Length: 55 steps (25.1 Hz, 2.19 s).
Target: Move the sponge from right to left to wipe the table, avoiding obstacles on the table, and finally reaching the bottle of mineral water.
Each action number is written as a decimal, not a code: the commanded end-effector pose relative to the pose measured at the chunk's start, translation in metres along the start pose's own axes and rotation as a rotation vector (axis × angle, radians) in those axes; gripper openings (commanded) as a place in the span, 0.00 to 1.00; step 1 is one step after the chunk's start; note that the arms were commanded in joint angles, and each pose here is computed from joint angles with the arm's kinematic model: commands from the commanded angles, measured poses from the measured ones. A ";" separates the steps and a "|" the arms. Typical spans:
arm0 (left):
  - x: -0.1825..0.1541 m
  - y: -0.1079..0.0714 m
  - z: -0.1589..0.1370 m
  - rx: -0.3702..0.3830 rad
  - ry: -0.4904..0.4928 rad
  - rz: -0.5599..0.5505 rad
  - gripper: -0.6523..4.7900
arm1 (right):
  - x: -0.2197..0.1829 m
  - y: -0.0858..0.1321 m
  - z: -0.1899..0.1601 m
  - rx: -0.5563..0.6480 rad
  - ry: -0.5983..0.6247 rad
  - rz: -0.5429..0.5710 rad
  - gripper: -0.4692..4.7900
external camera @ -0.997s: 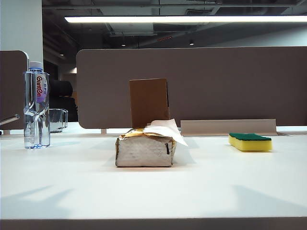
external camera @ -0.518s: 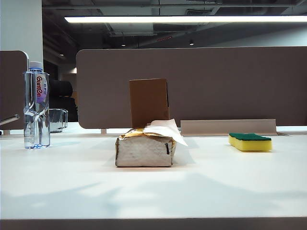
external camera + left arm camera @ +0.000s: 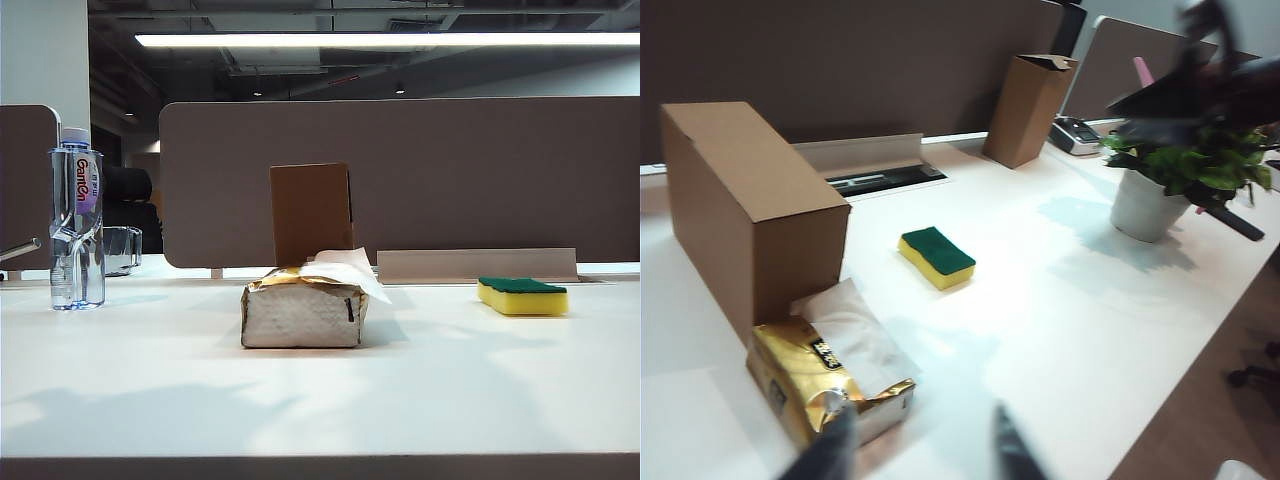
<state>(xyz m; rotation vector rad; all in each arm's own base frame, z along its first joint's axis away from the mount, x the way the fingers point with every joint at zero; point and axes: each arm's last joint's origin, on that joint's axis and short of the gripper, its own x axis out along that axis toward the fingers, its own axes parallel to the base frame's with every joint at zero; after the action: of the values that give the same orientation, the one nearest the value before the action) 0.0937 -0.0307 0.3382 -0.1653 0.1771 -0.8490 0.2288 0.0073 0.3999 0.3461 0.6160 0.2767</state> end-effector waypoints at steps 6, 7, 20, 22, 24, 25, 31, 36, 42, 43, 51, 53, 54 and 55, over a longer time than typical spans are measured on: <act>0.004 0.003 0.000 -0.057 0.017 -0.008 0.87 | 0.042 -0.040 0.010 0.118 0.082 0.047 0.86; 0.006 0.005 0.000 -0.066 0.028 -0.005 0.87 | 0.047 -0.043 0.011 0.123 0.086 0.053 0.86; 0.041 0.037 -0.011 -0.209 0.180 -0.064 0.87 | 0.132 -0.100 0.003 0.209 0.198 0.021 0.91; 0.042 0.038 -0.012 -0.206 0.184 -0.062 0.87 | 0.151 -0.111 -0.004 0.229 0.232 0.013 0.91; 0.042 0.038 -0.012 -0.209 0.186 -0.064 0.87 | 0.177 -0.125 -0.008 0.256 0.280 0.003 0.91; 0.042 0.038 -0.012 -0.209 0.186 -0.064 0.87 | 0.184 -0.128 -0.008 0.260 0.291 0.006 0.91; 0.042 0.038 -0.012 -0.217 0.191 -0.066 0.87 | 0.212 -0.136 -0.006 0.265 0.323 0.013 0.91; 0.041 0.038 -0.016 -0.243 0.217 -0.059 0.87 | 0.233 -0.136 -0.010 0.258 0.353 -0.004 0.91; 0.041 0.038 -0.016 -0.242 0.219 -0.058 0.87 | 0.249 -0.137 -0.019 0.252 0.371 0.000 0.91; 0.041 0.038 -0.016 -0.243 0.220 -0.058 0.87 | 0.252 -0.138 -0.021 0.253 0.377 -0.004 0.91; 0.041 0.038 -0.016 -0.246 0.223 -0.055 0.87 | 0.269 -0.135 -0.029 0.223 0.377 -0.025 0.88; 0.041 0.038 -0.016 -0.246 0.223 -0.055 0.87 | 0.271 -0.134 -0.030 0.214 0.370 -0.036 0.88; 0.041 0.038 -0.017 -0.248 0.225 -0.055 0.87 | 0.273 -0.135 -0.031 0.211 0.366 -0.039 0.88; 0.041 0.038 -0.017 -0.249 0.226 -0.055 0.87 | 0.274 -0.135 -0.031 0.210 0.365 -0.044 0.88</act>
<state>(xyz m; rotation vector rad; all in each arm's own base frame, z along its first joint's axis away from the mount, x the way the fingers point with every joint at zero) 0.1450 -0.0384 0.3077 -0.3154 0.5039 -0.8905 0.4420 -0.0118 0.1829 0.5002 1.0313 0.2419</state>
